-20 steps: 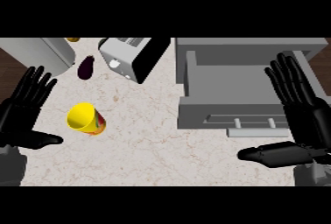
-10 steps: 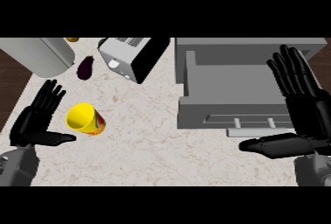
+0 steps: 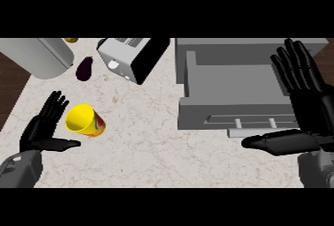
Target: Pick up the cup, place it into the drawer and close the drawer
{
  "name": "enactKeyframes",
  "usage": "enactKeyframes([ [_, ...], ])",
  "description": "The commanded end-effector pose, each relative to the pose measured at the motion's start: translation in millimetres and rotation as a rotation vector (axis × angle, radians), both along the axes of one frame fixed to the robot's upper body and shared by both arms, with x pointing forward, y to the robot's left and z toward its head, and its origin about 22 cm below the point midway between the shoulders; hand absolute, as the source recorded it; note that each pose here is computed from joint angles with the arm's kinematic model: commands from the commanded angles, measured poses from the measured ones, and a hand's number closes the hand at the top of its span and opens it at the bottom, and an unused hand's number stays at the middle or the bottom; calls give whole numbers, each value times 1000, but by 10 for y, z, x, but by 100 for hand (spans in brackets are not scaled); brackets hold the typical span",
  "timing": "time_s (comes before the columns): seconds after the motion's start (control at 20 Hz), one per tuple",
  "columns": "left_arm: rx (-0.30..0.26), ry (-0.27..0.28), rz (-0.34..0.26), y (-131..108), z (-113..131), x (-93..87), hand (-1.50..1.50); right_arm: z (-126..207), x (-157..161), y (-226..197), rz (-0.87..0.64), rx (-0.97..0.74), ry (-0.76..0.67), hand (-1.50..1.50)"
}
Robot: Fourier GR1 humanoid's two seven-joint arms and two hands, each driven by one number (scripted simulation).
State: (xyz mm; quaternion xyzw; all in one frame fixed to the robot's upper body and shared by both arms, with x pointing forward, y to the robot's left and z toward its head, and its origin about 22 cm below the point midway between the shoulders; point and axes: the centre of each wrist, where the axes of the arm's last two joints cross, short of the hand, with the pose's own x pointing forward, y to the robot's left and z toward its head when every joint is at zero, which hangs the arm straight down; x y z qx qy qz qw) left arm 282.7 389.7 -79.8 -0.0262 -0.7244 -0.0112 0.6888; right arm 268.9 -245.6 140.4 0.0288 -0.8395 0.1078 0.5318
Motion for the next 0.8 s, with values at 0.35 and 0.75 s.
enactKeyframes([
  [0.35, 5, -18, 16, -88, -354, -167, -150, 42, -50, -145, 2, 3, 3, -150],
  [0.75, -26, -50, 10, -192, -484, -265, -150, 177, 57, -130, 12, -6, -13, -150],
])
